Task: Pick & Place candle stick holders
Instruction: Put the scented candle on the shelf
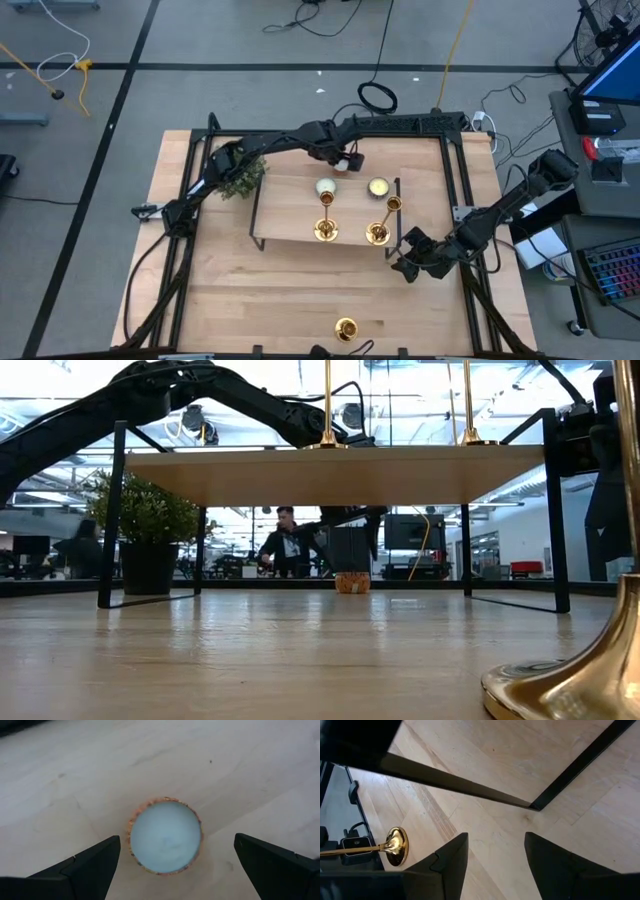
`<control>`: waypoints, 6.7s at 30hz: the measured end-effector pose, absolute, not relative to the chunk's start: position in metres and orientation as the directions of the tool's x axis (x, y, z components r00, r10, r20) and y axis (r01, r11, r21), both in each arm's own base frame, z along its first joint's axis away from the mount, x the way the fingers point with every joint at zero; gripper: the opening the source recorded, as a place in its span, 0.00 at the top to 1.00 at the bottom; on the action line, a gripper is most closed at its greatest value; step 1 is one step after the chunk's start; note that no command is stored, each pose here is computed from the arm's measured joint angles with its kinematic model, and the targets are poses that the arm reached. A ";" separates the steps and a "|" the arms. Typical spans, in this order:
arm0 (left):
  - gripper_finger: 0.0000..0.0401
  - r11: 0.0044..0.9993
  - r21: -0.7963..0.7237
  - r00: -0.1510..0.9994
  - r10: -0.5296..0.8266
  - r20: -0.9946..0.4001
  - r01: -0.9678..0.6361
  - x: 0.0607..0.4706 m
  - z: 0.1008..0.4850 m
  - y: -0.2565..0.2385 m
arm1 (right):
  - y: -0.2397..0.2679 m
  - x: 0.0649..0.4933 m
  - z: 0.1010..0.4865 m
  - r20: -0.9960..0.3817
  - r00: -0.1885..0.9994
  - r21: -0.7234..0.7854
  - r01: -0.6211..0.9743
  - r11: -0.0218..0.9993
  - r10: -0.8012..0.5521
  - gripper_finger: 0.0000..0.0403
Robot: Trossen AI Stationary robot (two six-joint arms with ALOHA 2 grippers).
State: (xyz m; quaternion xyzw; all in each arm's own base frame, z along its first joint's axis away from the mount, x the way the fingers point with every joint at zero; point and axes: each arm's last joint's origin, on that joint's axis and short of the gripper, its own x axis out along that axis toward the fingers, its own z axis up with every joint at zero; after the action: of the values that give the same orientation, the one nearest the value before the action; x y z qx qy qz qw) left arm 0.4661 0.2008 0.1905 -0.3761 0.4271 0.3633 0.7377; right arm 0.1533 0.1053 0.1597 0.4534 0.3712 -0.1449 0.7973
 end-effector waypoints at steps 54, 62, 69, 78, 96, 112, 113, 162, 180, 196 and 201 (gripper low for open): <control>0.01 0.663 0.093 0.557 0.689 -0.464 -0.743 0.319 0.469 0.114 | 0.095 0.160 0.363 0.658 0.752 0.445 -0.347 0.825 -0.039 0.52; 0.01 0.661 -0.060 0.622 0.666 -0.412 -0.748 0.272 0.500 0.116 | 0.050 0.144 0.403 0.344 0.624 0.453 0.544 0.706 -0.701 0.52; 0.01 0.728 -0.140 0.700 0.561 -0.441 -0.672 0.250 0.509 0.108 | 0.007 0.126 0.411 0.198 0.368 0.445 0.792 0.418 -0.909 0.60; 0.01 0.723 -0.110 0.655 0.537 -0.531 -0.682 0.245 0.500 0.105 | -0.017 0.143 0.395 0.242 0.384 0.396 0.799 0.452 -0.891 0.97; 0.01 0.753 -0.072 0.636 0.496 -0.591 -0.654 0.246 0.492 0.112 | -0.134 0.194 0.313 -0.109 0.777 0.503 0.581 0.640 -0.620 0.99; 0.01 0.740 -0.033 0.585 0.502 -0.637 -0.671 0.241 0.487 0.116 | -0.200 0.216 0.252 -0.343 0.933 0.714 0.335 0.615 -0.111 1.00; 0.01 0.739 -0.032 0.584 0.504 -0.637 -0.673 0.241 0.487 0.117 | -0.203 0.219 0.253 -0.348 0.933 0.718 0.326 0.614 -0.089 1.00; 0.01 0.672 -0.042 0.524 0.535 -0.663 -0.739 0.255 0.475 0.129 | -0.200 0.300 0.188 -0.788 0.612 0.443 0.633 0.634 -0.060 1.00; 0.01 0.685 -0.058 0.541 0.518 -0.662 -0.727 0.259 0.475 0.120 | -0.198 0.309 0.188 -0.776 0.610 0.377 0.652 0.658 -0.161 1.00; 0.01 0.679 -0.080 0.559 0.525 -0.641 -0.730 0.261 0.477 0.121 | -0.196 0.309 0.187 -0.788 0.593 0.374 0.678 0.633 -0.170 1.00; 0.01 0.681 -0.090 0.573 0.530 -0.625 -0.727 0.262 0.479 0.121 | -0.196 0.309 0.187 -0.788 0.593 0.377 0.676 0.634 -0.164 1.00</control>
State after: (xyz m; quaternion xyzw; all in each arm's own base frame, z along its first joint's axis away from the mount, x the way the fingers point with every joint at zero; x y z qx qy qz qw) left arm 0.2620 0.1214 0.4788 -0.1709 0.2878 0.3612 0.8703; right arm 0.3086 -0.1959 0.1867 0.3439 0.3722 -0.2547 0.8236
